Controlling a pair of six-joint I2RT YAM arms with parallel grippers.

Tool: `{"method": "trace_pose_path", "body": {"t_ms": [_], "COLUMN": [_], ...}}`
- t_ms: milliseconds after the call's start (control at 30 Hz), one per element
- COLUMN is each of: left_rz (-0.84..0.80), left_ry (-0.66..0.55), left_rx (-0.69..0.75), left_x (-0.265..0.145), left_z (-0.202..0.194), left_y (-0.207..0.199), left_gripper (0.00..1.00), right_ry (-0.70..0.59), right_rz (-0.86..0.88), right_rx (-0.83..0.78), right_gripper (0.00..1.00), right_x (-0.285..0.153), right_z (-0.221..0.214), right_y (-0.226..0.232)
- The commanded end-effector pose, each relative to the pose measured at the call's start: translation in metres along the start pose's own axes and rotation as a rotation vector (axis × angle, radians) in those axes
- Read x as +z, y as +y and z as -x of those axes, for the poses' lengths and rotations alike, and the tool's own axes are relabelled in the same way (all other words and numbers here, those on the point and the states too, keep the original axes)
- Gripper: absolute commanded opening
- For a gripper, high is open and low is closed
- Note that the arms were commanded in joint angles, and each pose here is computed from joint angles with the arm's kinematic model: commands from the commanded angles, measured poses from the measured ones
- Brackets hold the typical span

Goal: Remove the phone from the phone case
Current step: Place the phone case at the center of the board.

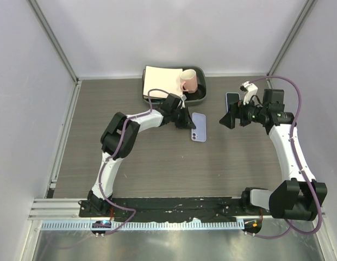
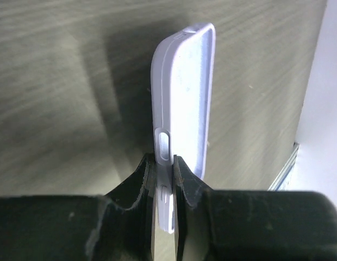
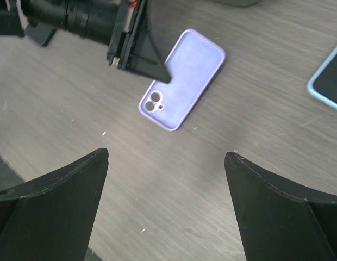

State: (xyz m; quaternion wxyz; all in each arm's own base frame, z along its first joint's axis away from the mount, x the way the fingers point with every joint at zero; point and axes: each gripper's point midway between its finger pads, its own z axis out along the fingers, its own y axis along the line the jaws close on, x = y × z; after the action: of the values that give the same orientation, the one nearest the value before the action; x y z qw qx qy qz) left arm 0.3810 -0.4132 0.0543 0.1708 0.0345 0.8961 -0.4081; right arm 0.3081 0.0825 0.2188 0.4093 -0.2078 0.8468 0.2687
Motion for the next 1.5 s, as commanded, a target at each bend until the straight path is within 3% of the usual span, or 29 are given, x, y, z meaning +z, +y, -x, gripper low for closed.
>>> {"method": "trace_pose_path", "body": {"t_ms": [0, 167, 300, 433, 500, 633, 867, 1000, 1300, 1467], "left_rz": [-0.045, -0.034, -0.025, -0.017, -0.013, -0.001, 0.023, 0.002, 0.008, -0.045], "left_ry": [-0.033, -0.012, -0.007, -0.003, -0.012, -0.023, -0.021, -0.021, 0.017, -0.002], "left_rx": [-0.073, -0.097, -0.097, -0.103, -0.085, -0.065, -0.032, 0.014, 0.147, 0.228], "left_x": [0.018, 0.025, 0.025, 0.022, 0.020, 0.014, -0.004, -0.021, -0.045, -0.075], "left_z": [0.020, 0.010, 0.004, 0.000, 0.002, 0.004, -0.001, -0.002, -0.006, 0.006], "left_y": [-0.011, 0.001, 0.007, 0.009, 0.007, 0.005, 0.003, -0.008, -0.010, -0.022], "left_gripper": [0.00, 0.04, 0.23, 0.52, 0.58, 0.81, 0.88, 1.00, 1.00, 1.00], "right_ry": [-0.138, -0.154, -0.191, -0.190, -0.187, -0.185, -0.182, -0.183, -0.206, -0.165], "right_rz": [-0.236, -0.261, -0.254, -0.277, -0.277, -0.286, -0.294, -0.322, -0.441, -0.555], "right_rx": [0.046, 0.106, 0.100, 0.098, 0.101, 0.110, 0.117, 0.131, 0.169, 0.221], "right_gripper": [0.93, 0.94, 0.93, 0.94, 0.94, 0.94, 0.94, 0.95, 0.99, 0.99], "right_x": [0.000, 0.006, 0.005, 0.005, 0.005, 0.006, 0.008, 0.007, 0.005, 0.021], "right_z": [0.039, 0.051, 0.053, 0.048, 0.047, 0.047, 0.045, 0.046, 0.055, 0.043], "right_y": [-0.048, -0.062, -0.060, -0.065, -0.066, -0.068, -0.072, -0.078, -0.105, -0.145]}}
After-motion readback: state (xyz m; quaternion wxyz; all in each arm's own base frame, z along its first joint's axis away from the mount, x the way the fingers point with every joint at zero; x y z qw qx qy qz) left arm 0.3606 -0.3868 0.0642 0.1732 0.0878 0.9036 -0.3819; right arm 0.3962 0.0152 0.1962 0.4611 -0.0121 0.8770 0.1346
